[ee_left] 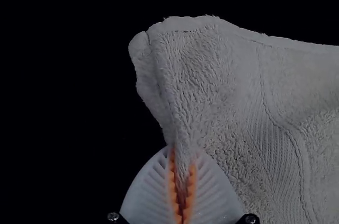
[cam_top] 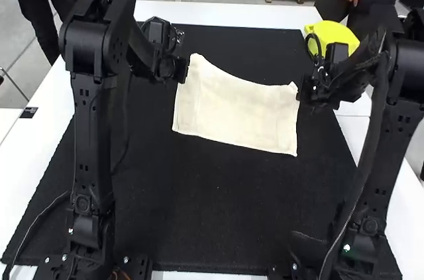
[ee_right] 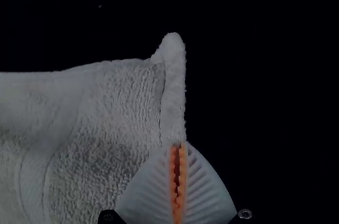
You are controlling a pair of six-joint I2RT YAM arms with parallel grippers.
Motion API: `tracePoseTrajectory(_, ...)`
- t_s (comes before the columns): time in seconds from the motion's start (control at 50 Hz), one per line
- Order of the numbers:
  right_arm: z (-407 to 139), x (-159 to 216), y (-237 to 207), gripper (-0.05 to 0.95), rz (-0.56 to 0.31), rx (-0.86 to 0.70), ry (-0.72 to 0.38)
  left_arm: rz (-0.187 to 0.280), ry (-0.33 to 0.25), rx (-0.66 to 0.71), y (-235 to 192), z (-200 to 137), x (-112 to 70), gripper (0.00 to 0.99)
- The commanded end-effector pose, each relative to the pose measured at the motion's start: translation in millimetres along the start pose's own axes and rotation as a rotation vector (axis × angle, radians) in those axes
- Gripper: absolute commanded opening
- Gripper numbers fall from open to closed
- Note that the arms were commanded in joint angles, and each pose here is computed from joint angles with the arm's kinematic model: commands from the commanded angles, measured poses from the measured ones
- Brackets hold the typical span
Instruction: Fold the towel.
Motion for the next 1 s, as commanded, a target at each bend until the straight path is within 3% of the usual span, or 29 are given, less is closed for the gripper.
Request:
tracePoseTrajectory(0.0,-20.7,5.3,9.4,-0.03,0.009,-0.014,0.03,-0.008,0.03,-0.005,6.6,-14.3,10.1,0.023)
tracePoseTrajectory(0.98,-102.2,20.5,-36.1,-0.03,0.041,0.097,0.098,-0.011,-0.004,0.086,-13.0,-86.5,-24.5,0.023)
Point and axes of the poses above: each hand's point on the last joint's axis, 136 mm out from that joint toward the fingers, its own z axis out along the fingers, its own x axis along the line the jaws close on, y = z × x, the point moved 5 cm from there along -z, back along the fingers, and after that the axes turned 14 degrees about z, right-handed, at the moved point
